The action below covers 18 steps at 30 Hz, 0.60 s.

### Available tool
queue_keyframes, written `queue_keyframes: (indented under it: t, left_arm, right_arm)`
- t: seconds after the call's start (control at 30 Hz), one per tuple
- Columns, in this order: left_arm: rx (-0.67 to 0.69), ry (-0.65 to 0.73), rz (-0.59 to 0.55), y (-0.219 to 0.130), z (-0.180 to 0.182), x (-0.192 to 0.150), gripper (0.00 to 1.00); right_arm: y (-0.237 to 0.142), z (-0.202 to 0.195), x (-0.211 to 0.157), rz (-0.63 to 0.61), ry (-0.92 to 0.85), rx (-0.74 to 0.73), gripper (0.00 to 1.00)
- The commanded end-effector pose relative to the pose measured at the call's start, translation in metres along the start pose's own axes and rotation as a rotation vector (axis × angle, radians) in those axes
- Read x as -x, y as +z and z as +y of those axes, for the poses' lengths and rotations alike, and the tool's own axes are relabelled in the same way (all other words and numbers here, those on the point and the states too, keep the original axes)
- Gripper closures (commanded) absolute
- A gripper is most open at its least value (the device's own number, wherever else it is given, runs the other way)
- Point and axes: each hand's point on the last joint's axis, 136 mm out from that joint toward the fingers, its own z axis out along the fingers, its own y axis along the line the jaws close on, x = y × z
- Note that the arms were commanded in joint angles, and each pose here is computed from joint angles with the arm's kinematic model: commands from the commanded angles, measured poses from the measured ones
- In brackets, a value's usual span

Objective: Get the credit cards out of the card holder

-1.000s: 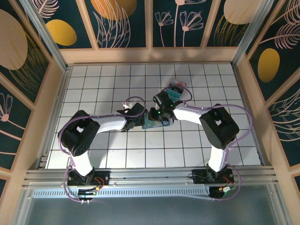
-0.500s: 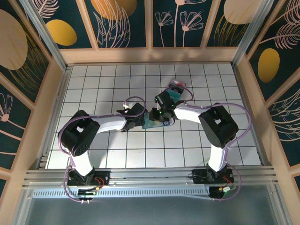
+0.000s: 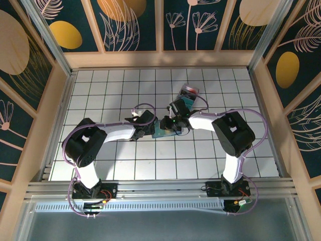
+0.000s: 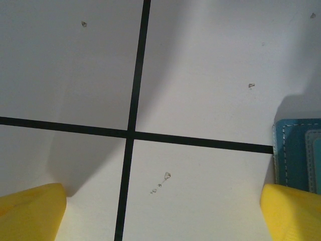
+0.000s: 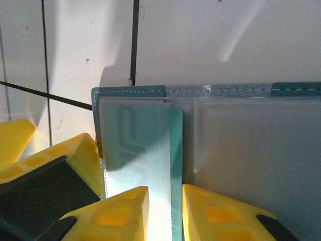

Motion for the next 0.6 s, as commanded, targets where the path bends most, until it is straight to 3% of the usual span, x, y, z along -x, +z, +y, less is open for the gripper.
queue_keyframes:
  t: [0.0,0.2,0.57]
  left_arm:
    - [0.019,0.016,0.022,0.008,0.004,-0.007,0.01]
    - [0.032,0.02,0.032,0.011,0.006,-0.01,0.01]
    - [0.034,0.025,0.041,0.012,0.006,-0.013,0.01]
  right_arm:
    - [-0.011,0.024,0.002,-0.006,0.004,0.137,0.77]
    - [-0.026,0.042,0.007,-0.025,0.014,0.269,0.77]
    - [-0.026,0.042,0.005,-0.022,0.029,0.314,0.8]
